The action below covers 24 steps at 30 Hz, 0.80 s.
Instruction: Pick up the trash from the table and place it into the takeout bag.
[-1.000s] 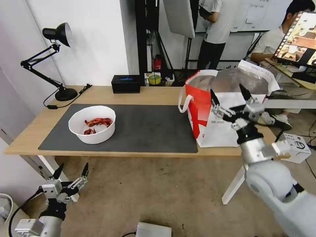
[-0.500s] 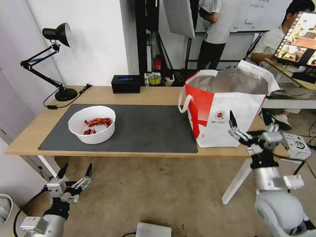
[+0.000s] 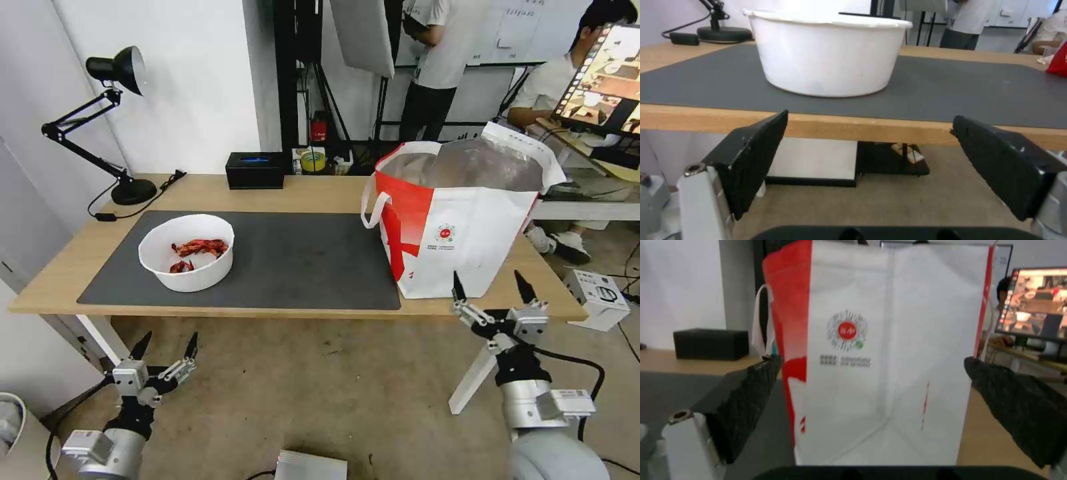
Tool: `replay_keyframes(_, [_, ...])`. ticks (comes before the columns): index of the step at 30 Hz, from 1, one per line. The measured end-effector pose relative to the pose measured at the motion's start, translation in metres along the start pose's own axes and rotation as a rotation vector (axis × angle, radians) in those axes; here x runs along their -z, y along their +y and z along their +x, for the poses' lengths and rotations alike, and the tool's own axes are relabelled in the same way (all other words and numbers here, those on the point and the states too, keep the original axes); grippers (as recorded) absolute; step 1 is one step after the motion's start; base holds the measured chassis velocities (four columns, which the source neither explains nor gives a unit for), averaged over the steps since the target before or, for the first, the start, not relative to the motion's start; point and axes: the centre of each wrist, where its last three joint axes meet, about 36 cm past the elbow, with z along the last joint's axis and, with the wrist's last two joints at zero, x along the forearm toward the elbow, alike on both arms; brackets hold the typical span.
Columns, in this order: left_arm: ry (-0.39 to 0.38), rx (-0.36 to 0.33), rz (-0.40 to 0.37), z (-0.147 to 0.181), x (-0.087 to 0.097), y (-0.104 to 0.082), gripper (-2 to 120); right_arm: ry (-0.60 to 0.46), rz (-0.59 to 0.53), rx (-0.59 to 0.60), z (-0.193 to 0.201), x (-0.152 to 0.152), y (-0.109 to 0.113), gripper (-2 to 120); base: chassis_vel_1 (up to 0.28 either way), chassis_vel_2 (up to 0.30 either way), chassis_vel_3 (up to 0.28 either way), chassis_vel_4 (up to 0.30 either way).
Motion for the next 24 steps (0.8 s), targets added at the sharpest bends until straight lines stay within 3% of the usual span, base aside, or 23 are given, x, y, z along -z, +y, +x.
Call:
replay_keyframes(10, [0.024,-0.024,-0.001,-0.006,-0.004,0.001,100,0.042,-0.008,-0.046,0.016,-0.007,0.007,100,0.0,0.0,0.0,0.0])
replay_keyframes(24, [0.024,-0.044,-0.008,-0.01,-0.002,0.01,100,0.187,-0.045,-0.007,0.034,0.009,0.041,100,0.0,0.0,0.0,0.0])
